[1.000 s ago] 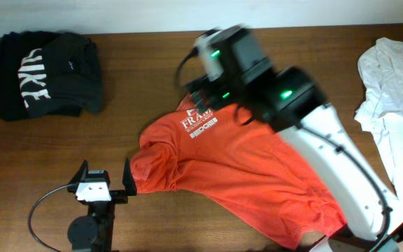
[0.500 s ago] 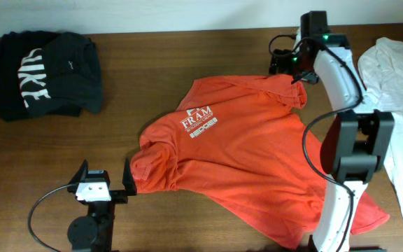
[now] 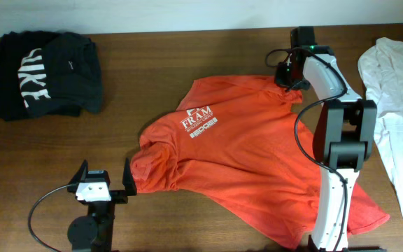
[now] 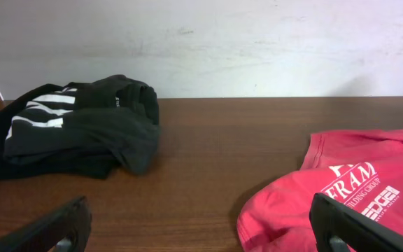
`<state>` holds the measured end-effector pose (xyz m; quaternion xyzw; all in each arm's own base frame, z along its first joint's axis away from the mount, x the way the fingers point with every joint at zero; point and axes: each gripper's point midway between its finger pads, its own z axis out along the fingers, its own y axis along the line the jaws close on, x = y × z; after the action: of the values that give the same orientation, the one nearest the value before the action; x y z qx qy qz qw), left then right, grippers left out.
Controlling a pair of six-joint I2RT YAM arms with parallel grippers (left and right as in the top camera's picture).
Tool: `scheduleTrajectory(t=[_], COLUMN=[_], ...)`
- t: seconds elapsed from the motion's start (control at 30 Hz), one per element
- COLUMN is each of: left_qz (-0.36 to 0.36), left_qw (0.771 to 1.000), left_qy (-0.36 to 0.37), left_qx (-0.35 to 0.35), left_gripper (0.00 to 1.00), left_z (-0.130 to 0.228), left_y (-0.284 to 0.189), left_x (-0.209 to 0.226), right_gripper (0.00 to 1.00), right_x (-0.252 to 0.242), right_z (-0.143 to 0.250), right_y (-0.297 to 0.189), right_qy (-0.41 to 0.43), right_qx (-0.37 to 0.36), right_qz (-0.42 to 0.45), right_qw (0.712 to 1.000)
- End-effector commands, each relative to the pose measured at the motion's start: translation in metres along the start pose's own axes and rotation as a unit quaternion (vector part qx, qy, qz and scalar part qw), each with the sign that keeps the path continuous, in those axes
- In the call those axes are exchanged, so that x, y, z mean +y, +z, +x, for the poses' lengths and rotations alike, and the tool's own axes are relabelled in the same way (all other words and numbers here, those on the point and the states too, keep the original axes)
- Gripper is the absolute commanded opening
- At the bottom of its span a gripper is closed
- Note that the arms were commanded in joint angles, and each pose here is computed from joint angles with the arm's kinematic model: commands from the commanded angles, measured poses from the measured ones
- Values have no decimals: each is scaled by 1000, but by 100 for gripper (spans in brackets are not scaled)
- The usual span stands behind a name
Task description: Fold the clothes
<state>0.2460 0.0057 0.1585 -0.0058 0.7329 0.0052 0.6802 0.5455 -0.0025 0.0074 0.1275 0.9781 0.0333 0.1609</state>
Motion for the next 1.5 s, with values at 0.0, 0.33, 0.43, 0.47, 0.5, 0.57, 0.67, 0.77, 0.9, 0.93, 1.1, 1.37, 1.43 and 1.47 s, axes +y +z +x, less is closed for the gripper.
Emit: scheduleTrajectory(t=[0.0, 0.33, 0.43, 0.47, 0.5, 0.57, 0.67, 0.77, 0.9, 0.93, 1.1, 1.37, 1.43, 1.47], left_qz=[0, 0, 0, 0, 0, 0, 0, 0, 0, 0, 0, 0, 0, 0], left_qw=[1000, 1000, 1000, 1000, 1000, 1000, 1000, 1000, 1000, 1000, 1000, 1000, 1000, 1000], left_qy=[-5, -5, -5, -5, -5, -5, -5, -5, -5, -5, -5, -5, -5, -5], left_qx=[2, 2, 2, 2, 2, 2, 2, 2, 2, 2, 2, 2, 2, 2], left_gripper=[99, 99, 99, 99, 99, 99, 99, 99, 99, 99, 99, 99, 99, 99], left_z=[2, 2, 2, 2, 2, 2, 2, 2, 2, 2, 2, 2, 2, 2], left_y=[0, 0, 0, 0, 0, 0, 0, 0, 0, 0, 0, 0, 0, 0], left_x=[0, 0, 0, 0, 0, 0, 0, 0, 0, 0, 0, 0, 0, 0], right_gripper=[4, 51, 99, 99, 99, 99, 99, 97, 94, 94, 86, 4, 4, 4], right_x=[62, 362, 277, 222, 193, 89, -39, -83, -68, -65, -73, -75, -71, -68], right_z=[-8, 15, -17, -27, -31, -34, -20, -11, 6, 9, 37, 34, 8, -12], right_y=[-3, -193, -199, -201, -202, -199, -193, -185, -126, -107, -41, -16, -18, -28], right_qy=[-30, -215, -168, -142, -127, -64, 57, 94, 27, 23, 26, 26, 25, 22], right_qx=[-16, -203, -201, -181, -166, -95, 9, 53, 106, 110, 137, 111, 64, 32], right_qz=[-91, -265, -125, -56, -29, 44, 78, 43, 20, 19, 21, 18, 12, 8], right_qw=[995, 918, 957, 972, 978, 992, 995, 993, 994, 993, 990, 993, 998, 999])
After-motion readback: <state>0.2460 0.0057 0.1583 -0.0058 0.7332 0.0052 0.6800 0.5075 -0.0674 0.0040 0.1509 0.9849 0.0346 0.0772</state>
